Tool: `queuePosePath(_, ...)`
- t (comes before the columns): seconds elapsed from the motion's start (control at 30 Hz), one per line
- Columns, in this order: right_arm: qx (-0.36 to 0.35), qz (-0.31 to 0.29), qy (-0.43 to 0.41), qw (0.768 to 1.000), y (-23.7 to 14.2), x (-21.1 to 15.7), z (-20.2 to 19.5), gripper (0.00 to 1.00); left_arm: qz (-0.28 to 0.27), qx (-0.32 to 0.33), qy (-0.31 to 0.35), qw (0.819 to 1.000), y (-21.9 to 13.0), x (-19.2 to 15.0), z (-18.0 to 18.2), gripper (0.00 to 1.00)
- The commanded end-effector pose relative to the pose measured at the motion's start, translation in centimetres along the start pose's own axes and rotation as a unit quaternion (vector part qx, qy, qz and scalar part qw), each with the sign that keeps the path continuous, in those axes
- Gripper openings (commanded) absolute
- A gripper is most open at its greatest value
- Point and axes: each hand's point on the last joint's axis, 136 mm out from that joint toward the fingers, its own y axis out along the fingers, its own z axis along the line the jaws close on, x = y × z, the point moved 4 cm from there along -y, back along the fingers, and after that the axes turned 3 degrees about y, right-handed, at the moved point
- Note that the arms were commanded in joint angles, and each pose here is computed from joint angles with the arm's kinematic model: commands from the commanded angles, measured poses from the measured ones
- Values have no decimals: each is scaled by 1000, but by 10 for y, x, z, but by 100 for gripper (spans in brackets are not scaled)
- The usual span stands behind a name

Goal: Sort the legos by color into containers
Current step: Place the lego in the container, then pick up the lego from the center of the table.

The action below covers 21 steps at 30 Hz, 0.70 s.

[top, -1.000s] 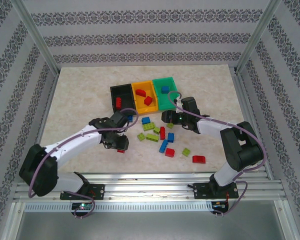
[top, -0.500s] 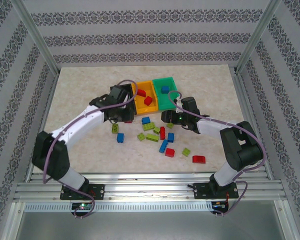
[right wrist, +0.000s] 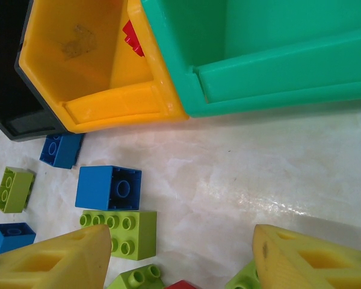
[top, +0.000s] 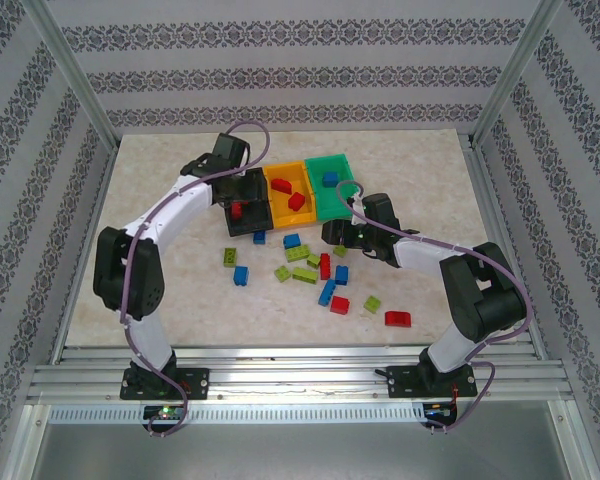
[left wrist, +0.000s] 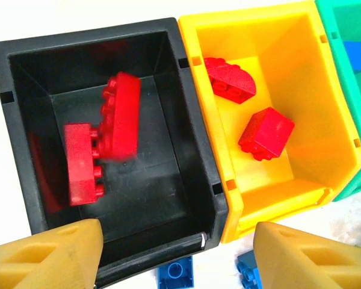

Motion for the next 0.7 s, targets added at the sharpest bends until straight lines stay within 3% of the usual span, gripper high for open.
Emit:
queuePosePath(0.0,4,-3,2,1000,2,0,-1,64,-33,-30,21,999,-19,-6,-6,67)
queuePosePath(0.2,0,7,-9,1000,3,-2,1,64,-95,-17,42,994,-33,-38,13,73)
queuePosePath(0.37,-5,35,-14,999,-1,-11,3,65,-109,12,50,993,-39,-64,35,74)
queuePosePath(0.57,-28,63,-10,998,-23,-39,-1,65,-145,45,58,987,-47,-91,56,81)
queuePosePath(0.67,-53,109,-20,992,-31,-54,-1,65,-157,41,45,986,-46,-104,61,81)
